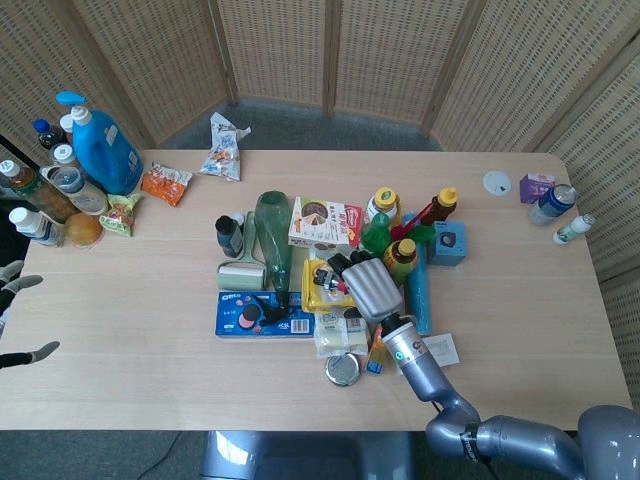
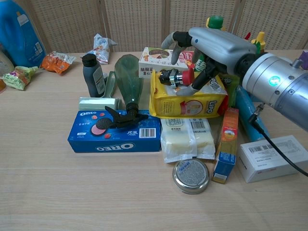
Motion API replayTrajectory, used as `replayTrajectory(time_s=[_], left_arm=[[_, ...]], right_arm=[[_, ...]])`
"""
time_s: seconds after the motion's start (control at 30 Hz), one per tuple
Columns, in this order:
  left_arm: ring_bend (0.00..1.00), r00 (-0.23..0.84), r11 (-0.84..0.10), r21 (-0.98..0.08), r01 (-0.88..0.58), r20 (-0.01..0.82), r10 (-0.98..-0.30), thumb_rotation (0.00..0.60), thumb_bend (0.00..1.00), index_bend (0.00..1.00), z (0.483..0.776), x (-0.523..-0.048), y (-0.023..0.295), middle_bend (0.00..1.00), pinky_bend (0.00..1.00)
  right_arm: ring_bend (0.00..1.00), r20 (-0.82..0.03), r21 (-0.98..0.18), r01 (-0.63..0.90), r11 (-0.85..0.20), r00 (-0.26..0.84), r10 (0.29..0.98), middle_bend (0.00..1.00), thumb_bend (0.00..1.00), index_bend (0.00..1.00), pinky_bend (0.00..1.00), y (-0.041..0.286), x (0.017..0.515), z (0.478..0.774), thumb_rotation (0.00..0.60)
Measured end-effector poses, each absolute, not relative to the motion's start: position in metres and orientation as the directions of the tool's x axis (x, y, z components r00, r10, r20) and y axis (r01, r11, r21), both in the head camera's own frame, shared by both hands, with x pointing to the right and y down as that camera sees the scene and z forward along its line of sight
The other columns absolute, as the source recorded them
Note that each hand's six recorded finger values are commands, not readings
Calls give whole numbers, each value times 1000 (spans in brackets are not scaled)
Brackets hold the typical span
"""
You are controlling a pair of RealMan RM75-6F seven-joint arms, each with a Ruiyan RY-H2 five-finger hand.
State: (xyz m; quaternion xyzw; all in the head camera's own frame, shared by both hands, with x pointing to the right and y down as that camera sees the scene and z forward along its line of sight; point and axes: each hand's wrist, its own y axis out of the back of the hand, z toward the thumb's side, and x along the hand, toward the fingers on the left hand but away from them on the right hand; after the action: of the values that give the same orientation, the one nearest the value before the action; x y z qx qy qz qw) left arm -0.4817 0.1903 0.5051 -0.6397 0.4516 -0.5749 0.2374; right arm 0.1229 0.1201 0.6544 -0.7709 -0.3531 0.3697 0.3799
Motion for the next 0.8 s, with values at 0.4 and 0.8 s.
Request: replayTrajectory(time_s=[0.4, 0.8], left_arm=[[0, -70, -481, -822, -307, 523, -849, 600, 0, 213, 506, -482, 190, 0, 0], [0, -69, -480, -821, -307, 523, -850, 600, 0, 214, 505, -482, 190, 0, 0]], right_arm=[[359, -321, -850, 247, -465, 457, 829, 499, 0, 324, 547, 112, 123, 667, 600], [526, -298, -854, 273, -442, 438, 848, 655, 10, 491, 731, 108, 128, 666, 600]])
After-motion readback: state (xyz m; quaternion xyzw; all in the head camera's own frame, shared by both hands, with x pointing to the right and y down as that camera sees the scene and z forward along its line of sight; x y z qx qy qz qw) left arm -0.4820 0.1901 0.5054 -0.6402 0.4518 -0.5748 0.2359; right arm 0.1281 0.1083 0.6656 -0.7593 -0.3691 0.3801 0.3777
